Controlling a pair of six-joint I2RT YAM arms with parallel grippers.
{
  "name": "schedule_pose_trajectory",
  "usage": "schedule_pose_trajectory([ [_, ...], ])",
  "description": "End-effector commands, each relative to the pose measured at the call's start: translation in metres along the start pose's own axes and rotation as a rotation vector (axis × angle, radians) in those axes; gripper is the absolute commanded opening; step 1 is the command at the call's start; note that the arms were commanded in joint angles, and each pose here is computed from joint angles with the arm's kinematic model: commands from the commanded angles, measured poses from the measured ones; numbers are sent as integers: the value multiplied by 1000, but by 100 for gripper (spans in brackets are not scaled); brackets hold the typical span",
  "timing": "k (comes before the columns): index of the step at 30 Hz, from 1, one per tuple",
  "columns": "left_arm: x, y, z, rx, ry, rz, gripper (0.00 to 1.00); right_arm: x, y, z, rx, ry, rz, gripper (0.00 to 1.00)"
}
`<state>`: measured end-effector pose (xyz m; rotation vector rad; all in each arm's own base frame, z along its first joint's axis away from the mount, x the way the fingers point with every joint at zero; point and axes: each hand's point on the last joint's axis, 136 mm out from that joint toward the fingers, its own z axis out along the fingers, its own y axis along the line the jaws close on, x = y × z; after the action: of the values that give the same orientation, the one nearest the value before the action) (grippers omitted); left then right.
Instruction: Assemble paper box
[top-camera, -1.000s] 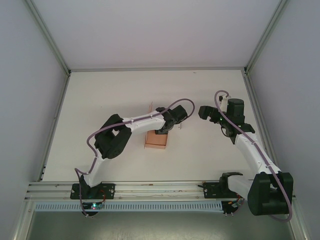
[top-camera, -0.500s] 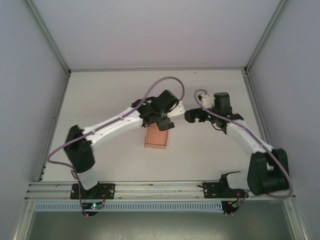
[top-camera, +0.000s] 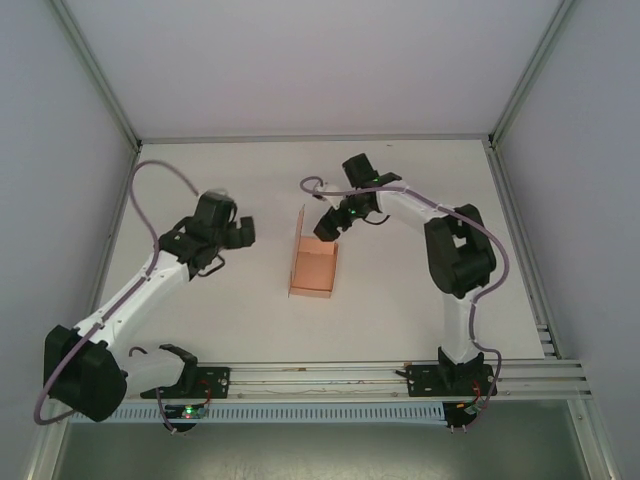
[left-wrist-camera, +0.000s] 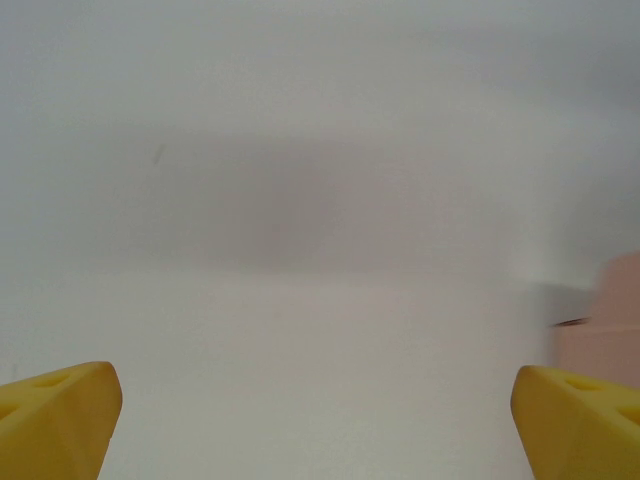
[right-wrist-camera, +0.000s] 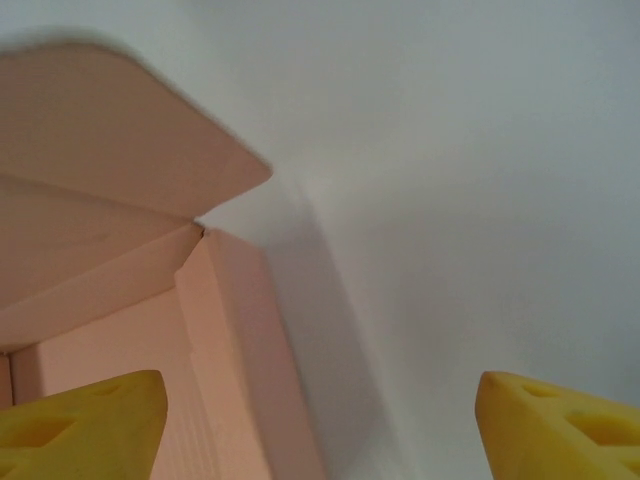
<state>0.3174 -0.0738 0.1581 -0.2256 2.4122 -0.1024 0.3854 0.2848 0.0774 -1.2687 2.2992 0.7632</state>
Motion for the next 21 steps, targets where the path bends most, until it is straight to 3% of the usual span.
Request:
schedule_pose_trajectory([
  [1, 3, 6, -2, 58, -19, -214, 100, 12, 11, 9, -49, 94, -8, 77],
  [14, 10, 9, 0, 66, -18, -169, 100, 38, 3, 36, -16, 286, -9, 62],
  [21, 10, 12, -2, 62, -27, -163, 100, 43, -2, 45, 31, 341, -23, 43],
])
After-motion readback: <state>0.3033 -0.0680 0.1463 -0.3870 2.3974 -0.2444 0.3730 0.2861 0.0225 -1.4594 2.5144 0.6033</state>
